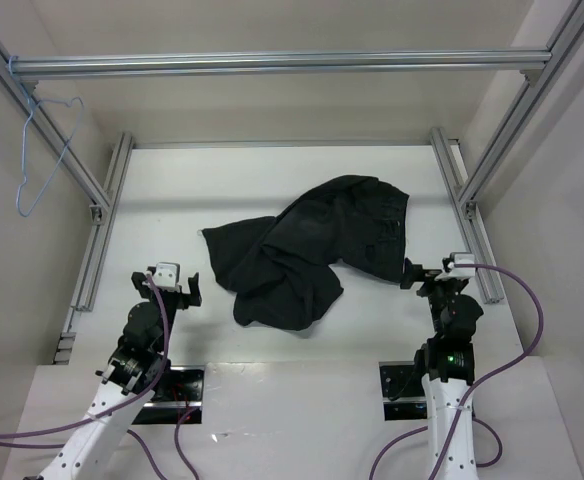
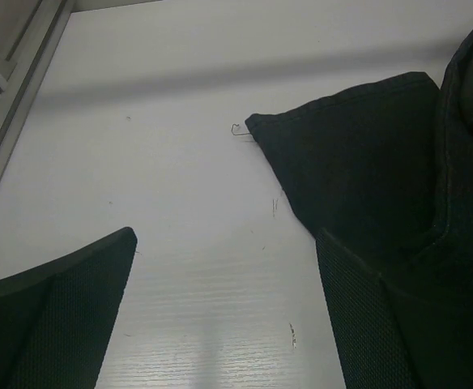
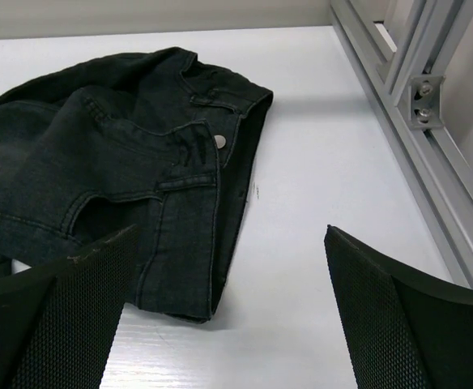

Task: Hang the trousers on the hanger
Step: Fold the trousers

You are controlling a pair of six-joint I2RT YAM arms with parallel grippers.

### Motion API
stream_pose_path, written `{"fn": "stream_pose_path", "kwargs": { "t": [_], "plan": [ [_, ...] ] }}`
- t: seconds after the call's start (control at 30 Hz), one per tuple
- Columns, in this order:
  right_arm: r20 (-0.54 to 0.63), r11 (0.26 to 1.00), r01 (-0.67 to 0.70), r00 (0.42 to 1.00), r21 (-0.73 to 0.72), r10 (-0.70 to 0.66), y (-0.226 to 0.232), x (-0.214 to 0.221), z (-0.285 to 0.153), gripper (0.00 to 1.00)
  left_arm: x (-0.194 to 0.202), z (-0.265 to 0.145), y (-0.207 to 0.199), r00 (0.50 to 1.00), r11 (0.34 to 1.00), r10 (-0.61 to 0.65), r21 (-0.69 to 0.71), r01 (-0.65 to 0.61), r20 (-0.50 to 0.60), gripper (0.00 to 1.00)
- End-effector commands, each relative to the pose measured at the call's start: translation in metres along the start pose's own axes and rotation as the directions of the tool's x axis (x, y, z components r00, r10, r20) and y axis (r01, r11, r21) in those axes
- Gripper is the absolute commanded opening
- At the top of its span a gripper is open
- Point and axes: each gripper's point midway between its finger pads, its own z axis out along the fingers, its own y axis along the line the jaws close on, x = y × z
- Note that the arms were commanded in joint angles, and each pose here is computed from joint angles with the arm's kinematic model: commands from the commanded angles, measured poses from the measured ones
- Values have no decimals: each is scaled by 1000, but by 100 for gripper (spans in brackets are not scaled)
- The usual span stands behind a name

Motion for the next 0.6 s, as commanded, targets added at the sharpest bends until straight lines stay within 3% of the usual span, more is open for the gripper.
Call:
{"fn": "stream_pose_path", "kwargs": {
  "t": [0.0, 0.1, 0.23, 0.3, 0.33, 0.37, 0.4, 0.43, 0.47, 0.57],
  "plan": [
    [102, 998, 41, 994, -44, -36, 7, -15, 4, 100, 6, 4, -2, 1000, 1000, -3, 1, 3, 25, 99],
    [161, 1000, -10, 987, -29, 14, 6, -30, 5, 100, 6, 4, -2, 1000, 1000, -3, 1, 3, 25, 99],
    [253, 994, 70, 966, -88, -45, 18, -55, 3, 100, 6, 4, -2, 1000, 1000, -3, 1, 3, 25, 99],
    [299, 978, -210, 933, -6, 202, 0, -64, 3, 100, 6, 4, -2, 1000, 1000, -3, 1, 3, 25, 99],
    [336, 883, -459, 850, 94, 406, -23, -62, 2, 100, 6, 4, -2, 1000, 1000, -3, 1, 3, 25, 99],
    [402, 789, -580, 784, 203, 473, -48, -59, -4, 100, 6, 4, -2, 1000, 1000, -3, 1, 3, 25, 99],
    [460, 692, -688, 698, 218, 549, -57, -63, -9, 100, 0, 3, -5, 999, 1000, 2, 21, -3, 37, 99],
    [460, 633, -738, 657, 232, 597, -60, -53, -9, 100, -9, 1, -7, 996, 995, 79, 54, -82, 48, 99],
    [433, 646, -743, 648, 175, 627, -48, -58, -5, 100, -13, 0, -26, 971, 956, 214, 180, -230, 104, 99],
    [376, 763, -644, 722, 57, 581, -24, -71, 0, 100, -35, -2, -29, 946, 934, 267, 193, -302, 186, 99]
  ]
}}
